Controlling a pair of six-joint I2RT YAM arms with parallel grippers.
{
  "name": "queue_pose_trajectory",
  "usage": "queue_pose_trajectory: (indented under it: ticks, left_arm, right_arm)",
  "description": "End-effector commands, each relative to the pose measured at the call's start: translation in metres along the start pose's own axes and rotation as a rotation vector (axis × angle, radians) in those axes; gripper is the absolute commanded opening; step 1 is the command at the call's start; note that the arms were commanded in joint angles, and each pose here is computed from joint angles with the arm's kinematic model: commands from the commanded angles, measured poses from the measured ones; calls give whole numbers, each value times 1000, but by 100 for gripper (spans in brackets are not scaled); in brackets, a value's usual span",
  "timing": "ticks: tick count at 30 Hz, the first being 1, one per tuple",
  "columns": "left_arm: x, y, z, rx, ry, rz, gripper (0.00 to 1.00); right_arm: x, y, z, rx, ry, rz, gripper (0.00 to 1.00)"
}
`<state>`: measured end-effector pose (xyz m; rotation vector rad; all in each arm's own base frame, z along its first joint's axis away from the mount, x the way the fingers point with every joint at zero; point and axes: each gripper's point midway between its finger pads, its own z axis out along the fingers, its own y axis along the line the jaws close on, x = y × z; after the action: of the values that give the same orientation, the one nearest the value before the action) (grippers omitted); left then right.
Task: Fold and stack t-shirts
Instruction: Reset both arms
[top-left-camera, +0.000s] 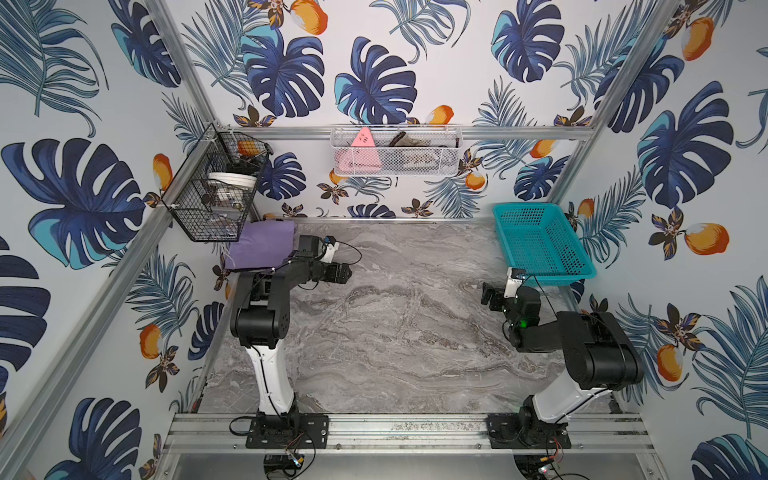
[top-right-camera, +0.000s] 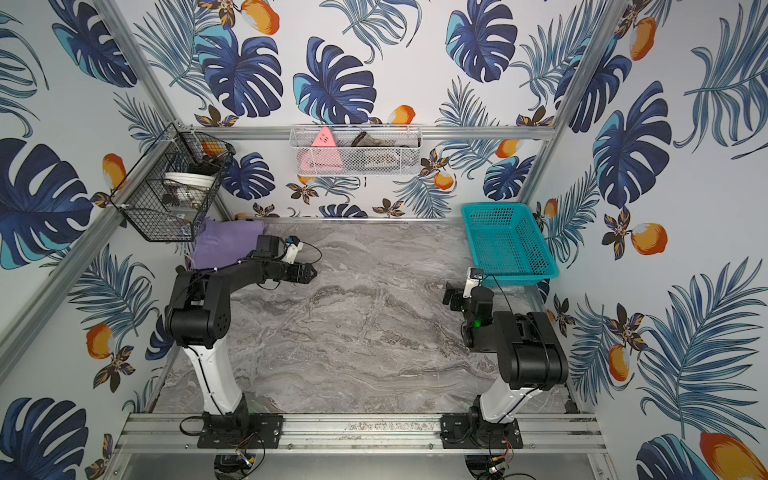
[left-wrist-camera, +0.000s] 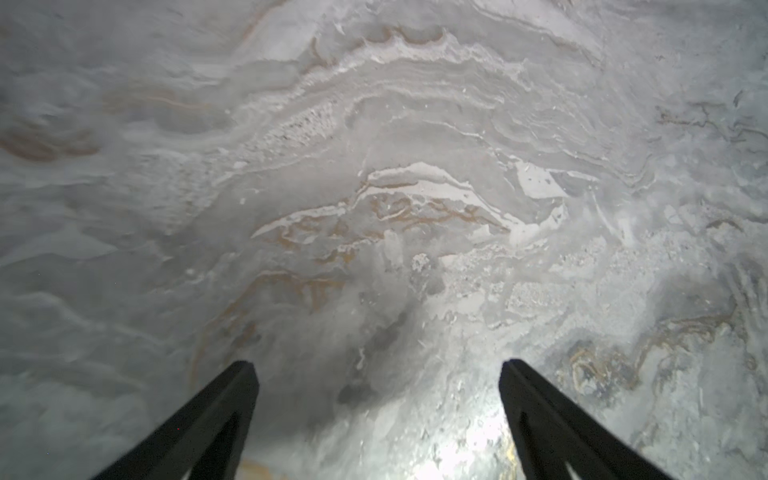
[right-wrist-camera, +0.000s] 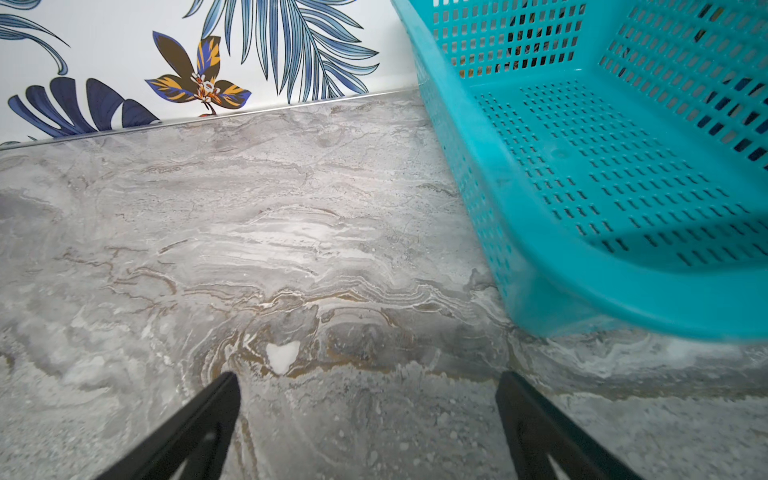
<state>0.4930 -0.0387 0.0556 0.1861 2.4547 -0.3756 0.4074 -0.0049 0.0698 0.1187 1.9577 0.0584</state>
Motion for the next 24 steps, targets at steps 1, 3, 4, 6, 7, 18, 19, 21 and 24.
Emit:
queue_pose_trajectory:
  ticks: [1,3,4,6,7,18,19,21,24]
  left_arm:
    - [-18,-1,-18,-32,-57,-4,99]
    - [-31,-8,-35,-22,-89,16,99]
    - [-38,-10,-45,-25,-110,24,99]
    - [-54,-13,-68,-33,-165,39,99]
    - [-61,-14,-80,-35,-191,42,99]
    - [-74,7,-160,-277,-363,-10,99]
    - [-69,18,-163,-339,-343,-48,99]
    - [-53,41,-164,-454,-266,-136,99]
    - [-43,44,-164,-429,-184,-163,99]
  right_arm:
    - [3,-1,1,6,20,2,100]
    - [4,-1,1,5,24,3,100]
    - [5,-1,1,5,27,2,100]
    - [5,-1,2,5,33,2,100]
    - [5,-1,2,7,36,1,100]
    - [4,0,2,1,20,-3,100]
    - [4,0,2,1,23,-4,100]
    - [4,-1,2,2,21,-3,100]
    - [4,0,2,1,22,-4,100]
